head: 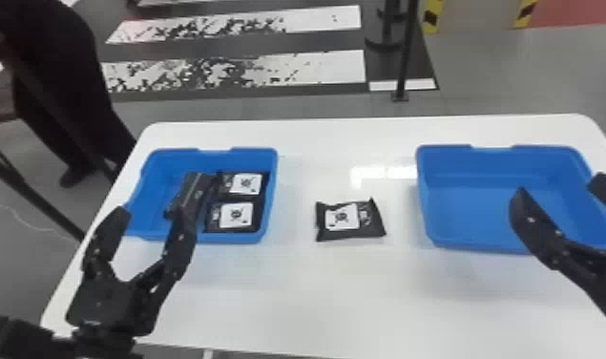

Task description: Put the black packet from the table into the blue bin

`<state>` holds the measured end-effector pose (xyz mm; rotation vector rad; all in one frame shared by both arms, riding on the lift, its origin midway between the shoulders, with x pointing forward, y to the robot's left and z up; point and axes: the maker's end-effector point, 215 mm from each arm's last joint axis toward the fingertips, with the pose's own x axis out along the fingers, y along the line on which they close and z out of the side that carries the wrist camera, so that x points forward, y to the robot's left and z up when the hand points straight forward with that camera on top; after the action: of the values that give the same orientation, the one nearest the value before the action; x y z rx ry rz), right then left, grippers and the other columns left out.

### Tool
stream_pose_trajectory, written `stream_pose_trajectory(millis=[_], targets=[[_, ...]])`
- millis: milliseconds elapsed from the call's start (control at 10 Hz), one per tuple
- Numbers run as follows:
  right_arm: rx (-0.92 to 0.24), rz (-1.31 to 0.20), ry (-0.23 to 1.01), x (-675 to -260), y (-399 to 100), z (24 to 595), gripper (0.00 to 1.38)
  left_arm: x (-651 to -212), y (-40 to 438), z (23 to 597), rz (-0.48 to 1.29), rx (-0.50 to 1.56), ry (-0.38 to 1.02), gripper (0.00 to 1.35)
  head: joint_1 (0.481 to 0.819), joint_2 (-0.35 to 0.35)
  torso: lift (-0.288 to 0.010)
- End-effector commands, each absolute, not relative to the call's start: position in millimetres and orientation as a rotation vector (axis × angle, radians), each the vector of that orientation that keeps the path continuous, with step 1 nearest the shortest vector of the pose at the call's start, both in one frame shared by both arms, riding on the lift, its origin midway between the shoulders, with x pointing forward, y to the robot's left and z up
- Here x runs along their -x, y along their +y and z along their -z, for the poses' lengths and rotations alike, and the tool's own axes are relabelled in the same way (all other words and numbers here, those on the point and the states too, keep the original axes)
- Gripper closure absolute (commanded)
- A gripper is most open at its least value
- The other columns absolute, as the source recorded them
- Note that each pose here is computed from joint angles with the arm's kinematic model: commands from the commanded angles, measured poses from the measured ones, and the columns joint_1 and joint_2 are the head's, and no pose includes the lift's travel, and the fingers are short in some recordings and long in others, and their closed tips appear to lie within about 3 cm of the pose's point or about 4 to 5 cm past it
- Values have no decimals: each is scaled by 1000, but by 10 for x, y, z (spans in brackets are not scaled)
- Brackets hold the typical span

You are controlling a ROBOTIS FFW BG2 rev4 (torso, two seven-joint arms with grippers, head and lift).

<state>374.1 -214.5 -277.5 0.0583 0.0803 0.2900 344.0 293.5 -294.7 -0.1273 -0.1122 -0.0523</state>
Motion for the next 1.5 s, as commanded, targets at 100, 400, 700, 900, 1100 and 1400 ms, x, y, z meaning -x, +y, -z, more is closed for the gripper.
stream_pose_trajectory(millis=[100, 400, 700, 900, 1100, 1400], targets=[[-57, -291, 76, -3745, -2143, 2761, 173, -3442, 2921, 2960, 53, 130, -109, 208, 695, 126, -110], [-58, -289, 81, -3745, -2150, 2788, 173, -3445, 2911, 2982, 54, 135, -102, 208, 695, 124, -110], [-58, -290, 76, -3752, -2149, 2770, 173, -3454, 2875, 3001, 60, 131, -97, 208, 695, 120, -110], [-61, -289, 80, -3739, -2155, 2786, 173, -3594, 2679, 3144, 97, 141, -76, 208, 695, 113, -110], [-61, -289, 80, -3739, -2155, 2786, 173, -3840, 2222, 3254, 214, 119, -54, 205, 695, 79, -110], [-60, -284, 84, -3727, -2190, 2800, 173, -4258, 1647, 3490, 359, 75, -11, 208, 695, -34, -110]])
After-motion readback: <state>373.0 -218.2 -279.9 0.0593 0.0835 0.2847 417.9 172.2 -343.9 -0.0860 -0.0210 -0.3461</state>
